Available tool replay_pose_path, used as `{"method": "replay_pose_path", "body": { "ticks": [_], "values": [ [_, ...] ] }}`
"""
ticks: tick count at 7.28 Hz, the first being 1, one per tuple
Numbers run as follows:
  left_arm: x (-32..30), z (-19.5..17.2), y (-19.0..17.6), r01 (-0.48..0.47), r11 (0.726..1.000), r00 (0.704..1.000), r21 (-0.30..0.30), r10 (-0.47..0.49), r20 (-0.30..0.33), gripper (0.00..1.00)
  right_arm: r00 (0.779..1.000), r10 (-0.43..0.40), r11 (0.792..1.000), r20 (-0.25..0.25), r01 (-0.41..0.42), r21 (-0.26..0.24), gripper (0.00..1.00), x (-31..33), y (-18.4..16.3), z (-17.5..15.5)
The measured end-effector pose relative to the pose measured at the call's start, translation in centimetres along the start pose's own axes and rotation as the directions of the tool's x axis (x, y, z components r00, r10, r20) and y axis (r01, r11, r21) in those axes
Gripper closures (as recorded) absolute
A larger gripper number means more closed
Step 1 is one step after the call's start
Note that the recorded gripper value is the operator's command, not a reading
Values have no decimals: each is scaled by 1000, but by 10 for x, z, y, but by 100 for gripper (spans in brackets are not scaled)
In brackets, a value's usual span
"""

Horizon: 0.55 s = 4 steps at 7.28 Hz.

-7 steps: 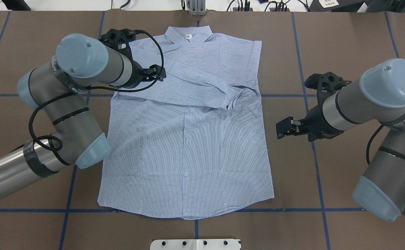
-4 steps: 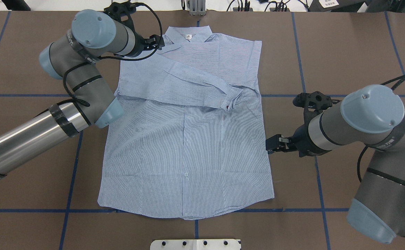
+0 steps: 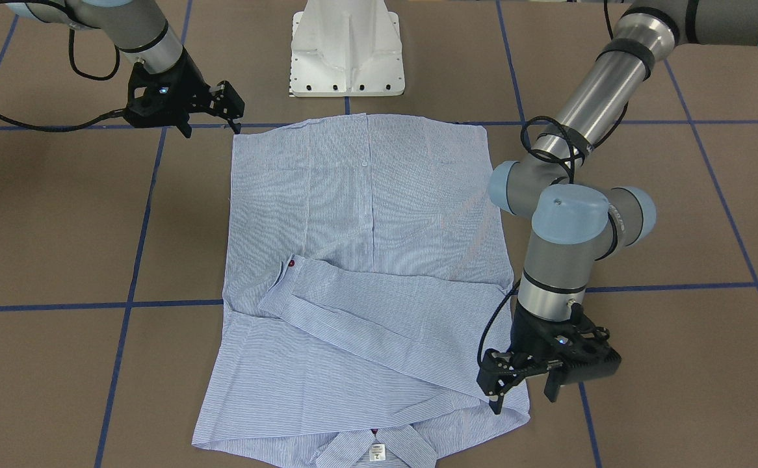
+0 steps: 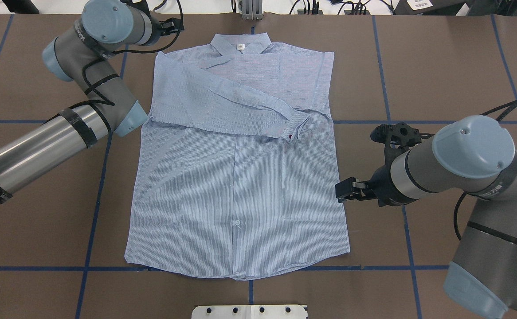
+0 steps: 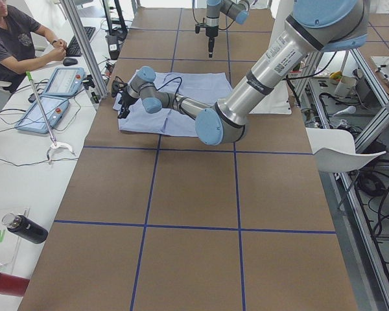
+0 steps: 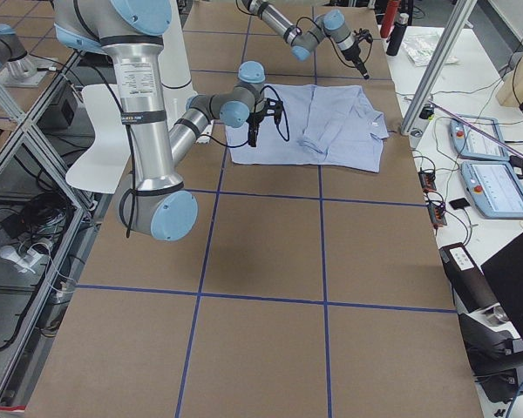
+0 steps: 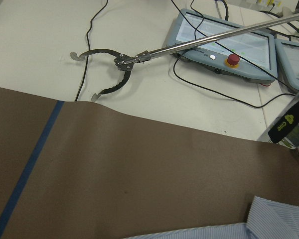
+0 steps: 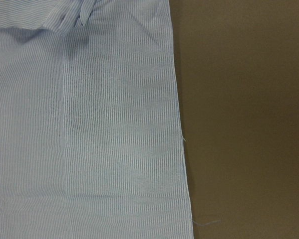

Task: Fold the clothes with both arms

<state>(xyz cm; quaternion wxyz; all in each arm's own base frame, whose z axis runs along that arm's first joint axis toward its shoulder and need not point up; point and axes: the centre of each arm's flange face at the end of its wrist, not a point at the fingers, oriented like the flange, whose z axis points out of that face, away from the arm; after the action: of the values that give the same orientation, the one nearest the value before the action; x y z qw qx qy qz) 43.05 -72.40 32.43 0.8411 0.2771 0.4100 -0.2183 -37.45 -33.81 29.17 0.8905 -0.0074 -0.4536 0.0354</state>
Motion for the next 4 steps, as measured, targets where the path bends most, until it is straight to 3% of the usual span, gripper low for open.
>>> {"method": "replay_pose_path", "body": {
  "ticks": [4],
  "values": [
    [-13, 41, 16, -12, 1000, 1000, 13, 12, 24, 11, 1000, 12, 1000, 1, -12, -3, 0, -2, 2, 1]
  ]
}}
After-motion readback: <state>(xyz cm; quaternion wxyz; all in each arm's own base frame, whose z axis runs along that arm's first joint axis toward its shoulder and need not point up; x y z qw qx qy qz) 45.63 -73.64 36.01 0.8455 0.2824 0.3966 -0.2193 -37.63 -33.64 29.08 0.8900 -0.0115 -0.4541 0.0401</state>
